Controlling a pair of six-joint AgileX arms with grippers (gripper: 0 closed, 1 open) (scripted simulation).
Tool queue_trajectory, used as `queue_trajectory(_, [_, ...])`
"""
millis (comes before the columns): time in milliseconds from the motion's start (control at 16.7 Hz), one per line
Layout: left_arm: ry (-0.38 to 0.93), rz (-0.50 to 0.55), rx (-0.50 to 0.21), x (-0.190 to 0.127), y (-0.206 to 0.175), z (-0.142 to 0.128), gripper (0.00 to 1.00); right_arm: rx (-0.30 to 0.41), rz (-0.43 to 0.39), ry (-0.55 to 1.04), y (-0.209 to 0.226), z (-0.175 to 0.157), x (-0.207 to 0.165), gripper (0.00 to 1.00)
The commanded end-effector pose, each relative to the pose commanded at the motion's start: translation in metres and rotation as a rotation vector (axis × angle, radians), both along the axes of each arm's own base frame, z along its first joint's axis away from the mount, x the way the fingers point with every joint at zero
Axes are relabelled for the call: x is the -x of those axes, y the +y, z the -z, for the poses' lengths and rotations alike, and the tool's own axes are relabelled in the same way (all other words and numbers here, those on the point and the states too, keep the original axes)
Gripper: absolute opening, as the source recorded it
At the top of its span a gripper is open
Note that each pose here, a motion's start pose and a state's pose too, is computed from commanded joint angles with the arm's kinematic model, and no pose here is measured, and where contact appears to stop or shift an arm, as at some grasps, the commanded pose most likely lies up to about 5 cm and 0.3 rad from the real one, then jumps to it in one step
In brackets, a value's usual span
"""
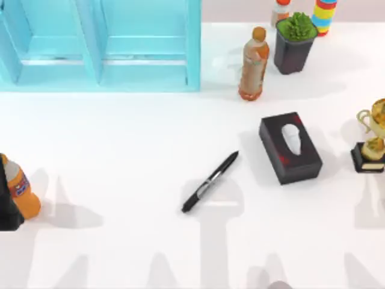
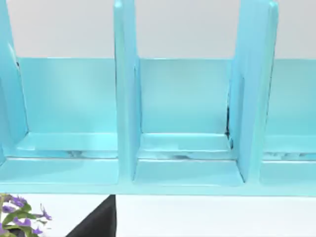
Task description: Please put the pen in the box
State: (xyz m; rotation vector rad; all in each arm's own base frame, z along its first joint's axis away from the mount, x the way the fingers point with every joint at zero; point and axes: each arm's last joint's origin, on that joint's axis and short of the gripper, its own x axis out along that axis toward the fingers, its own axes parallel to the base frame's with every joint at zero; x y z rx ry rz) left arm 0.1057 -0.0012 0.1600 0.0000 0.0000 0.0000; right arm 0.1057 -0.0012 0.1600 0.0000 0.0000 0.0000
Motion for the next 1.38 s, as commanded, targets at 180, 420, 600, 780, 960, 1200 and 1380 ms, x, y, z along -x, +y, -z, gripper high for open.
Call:
queue_trajectory(180, [0.0,0.0,0.0,0.0,0.0,0.0,1.0,-0.006,-0.003,0.007,0.0,-0.001,0.0,1.0])
queue_trajectory(420, [0.0,0.0,0.0,0.0,0.0,0.0,1.0,-0.085,-0.039,0.1,0.005,-0.022,-0.004,1.0])
queue_trajectory(600, [0.0,0.0,0.0,0.0,0.0,0.0,1.0,-0.189,-0.078,0.235,0.013,-0.05,-0.014,1.0])
queue_trajectory(780, [0.0,0.0,0.0,0.0,0.0,0.0,1.0,-0.307,-0.104,0.413,0.027,-0.081,-0.037,1.0])
queue_trajectory(960, [0.0,0.0,0.0,0.0,0.0,0.0,1.0,-0.421,-0.1,0.621,0.051,-0.109,-0.073,1.0])
queue_trajectory(1200, [0.0,0.0,0.0,0.0,0.0,0.0,1.0,-0.542,-0.03,0.907,0.101,-0.127,-0.132,1.0])
queue_trajectory(1380, [0.0,0.0,0.0,0.0,0.0,0.0,1.0,-0.597,0.069,1.102,0.15,-0.12,-0.175,1.0])
